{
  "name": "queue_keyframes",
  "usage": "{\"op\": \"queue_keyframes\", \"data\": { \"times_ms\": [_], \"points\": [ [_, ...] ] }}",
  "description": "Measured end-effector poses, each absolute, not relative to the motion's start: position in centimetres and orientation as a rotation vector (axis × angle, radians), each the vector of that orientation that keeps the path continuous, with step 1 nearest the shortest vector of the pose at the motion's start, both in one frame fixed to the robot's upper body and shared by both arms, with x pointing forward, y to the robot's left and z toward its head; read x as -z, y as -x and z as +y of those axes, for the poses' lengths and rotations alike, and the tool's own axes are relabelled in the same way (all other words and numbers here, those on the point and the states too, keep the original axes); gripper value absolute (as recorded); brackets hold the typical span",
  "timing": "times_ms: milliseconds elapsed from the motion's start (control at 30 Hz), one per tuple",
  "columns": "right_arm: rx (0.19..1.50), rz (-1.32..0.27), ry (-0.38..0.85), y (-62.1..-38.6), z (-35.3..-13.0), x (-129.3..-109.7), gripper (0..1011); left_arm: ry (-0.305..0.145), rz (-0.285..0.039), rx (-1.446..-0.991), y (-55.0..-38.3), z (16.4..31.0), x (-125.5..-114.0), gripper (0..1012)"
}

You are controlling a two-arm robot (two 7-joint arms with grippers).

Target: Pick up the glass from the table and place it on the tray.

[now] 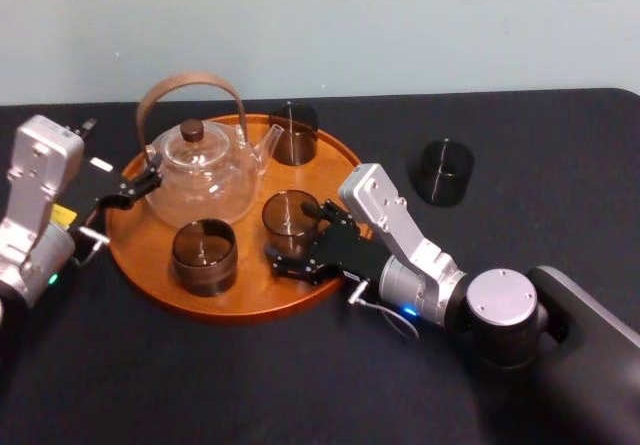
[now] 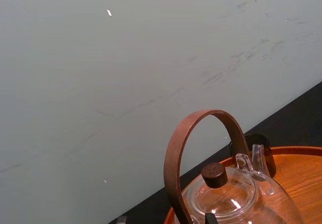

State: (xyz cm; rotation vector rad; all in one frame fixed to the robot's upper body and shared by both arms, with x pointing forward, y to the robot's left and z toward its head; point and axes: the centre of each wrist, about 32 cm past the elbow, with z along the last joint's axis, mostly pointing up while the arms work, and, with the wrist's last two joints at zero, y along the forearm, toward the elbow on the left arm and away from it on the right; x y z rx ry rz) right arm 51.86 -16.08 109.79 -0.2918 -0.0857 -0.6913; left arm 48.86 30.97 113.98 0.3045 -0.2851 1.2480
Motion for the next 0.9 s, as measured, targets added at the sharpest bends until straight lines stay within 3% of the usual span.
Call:
{"op": "queue_keyframes", "data": {
  "times_ms": [200, 333, 900],
  "points": [
    [0.691, -0.086, 0.291, -51.87, -16.08, -109.79, 924, -0.304, -0.285, -1.248, -48.86, 30.97, -113.98, 1009],
    [0.692, -0.086, 0.290, -51.87, -16.08, -109.80, 1002, -0.304, -0.285, -1.248, -48.86, 30.97, -113.98, 1009],
    [0.677, -0.048, 0.304, -51.84, -16.37, -109.86, 1002, -0.304, -0.285, -1.248, -48.86, 30.96, -113.98, 1010]
  ]
}}
